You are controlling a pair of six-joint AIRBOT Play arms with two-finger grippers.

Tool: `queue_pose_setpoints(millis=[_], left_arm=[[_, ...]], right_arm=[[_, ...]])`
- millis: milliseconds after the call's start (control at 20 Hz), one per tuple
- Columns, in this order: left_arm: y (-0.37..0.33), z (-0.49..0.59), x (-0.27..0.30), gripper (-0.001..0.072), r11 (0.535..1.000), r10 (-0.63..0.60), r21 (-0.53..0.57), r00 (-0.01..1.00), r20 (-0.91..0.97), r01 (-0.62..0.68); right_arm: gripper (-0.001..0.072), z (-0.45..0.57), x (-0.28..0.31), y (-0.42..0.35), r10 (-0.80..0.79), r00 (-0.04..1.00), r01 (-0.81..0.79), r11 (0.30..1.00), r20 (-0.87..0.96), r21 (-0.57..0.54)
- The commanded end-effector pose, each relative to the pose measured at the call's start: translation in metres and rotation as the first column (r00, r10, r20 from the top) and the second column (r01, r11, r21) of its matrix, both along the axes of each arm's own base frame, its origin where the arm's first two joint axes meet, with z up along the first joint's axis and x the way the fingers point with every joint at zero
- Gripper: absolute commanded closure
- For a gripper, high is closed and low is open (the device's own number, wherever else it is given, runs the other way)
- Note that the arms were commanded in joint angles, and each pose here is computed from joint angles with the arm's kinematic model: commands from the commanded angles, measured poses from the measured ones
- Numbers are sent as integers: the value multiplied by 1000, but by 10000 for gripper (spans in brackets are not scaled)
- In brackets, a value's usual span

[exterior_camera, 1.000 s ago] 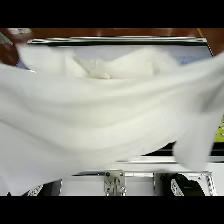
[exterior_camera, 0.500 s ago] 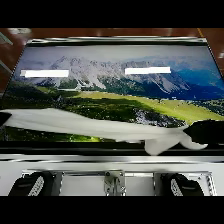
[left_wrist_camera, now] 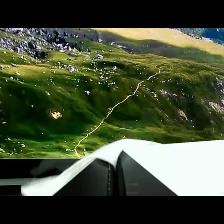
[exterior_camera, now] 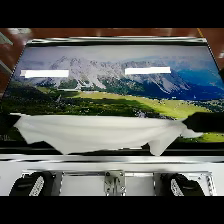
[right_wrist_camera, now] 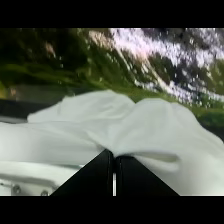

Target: Fold the shirts.

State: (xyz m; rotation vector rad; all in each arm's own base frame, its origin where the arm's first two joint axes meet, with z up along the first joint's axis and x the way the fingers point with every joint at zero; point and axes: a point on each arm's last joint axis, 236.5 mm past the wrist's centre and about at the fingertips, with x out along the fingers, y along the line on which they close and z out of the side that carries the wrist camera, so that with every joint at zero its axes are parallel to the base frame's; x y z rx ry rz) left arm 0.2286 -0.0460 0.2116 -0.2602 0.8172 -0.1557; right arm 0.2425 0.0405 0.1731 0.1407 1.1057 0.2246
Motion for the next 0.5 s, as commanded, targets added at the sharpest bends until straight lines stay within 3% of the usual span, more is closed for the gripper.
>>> queue_pose_setpoints(millis=[0,200,450], left_arm=[[7,-42,31,670,997,59,-47,996,-71,-63],[10,-121,76,670,988,84,-103,965,-250,-112],[-20,-185,155,670,905,89,-363,935,-343,-220]], right_arm=[[652,-10,87,-4,-73,990,66,996,122,61],[652,-81,195,4,-152,982,126,968,110,219],[651,-183,262,40,-302,946,318,777,-121,544]])
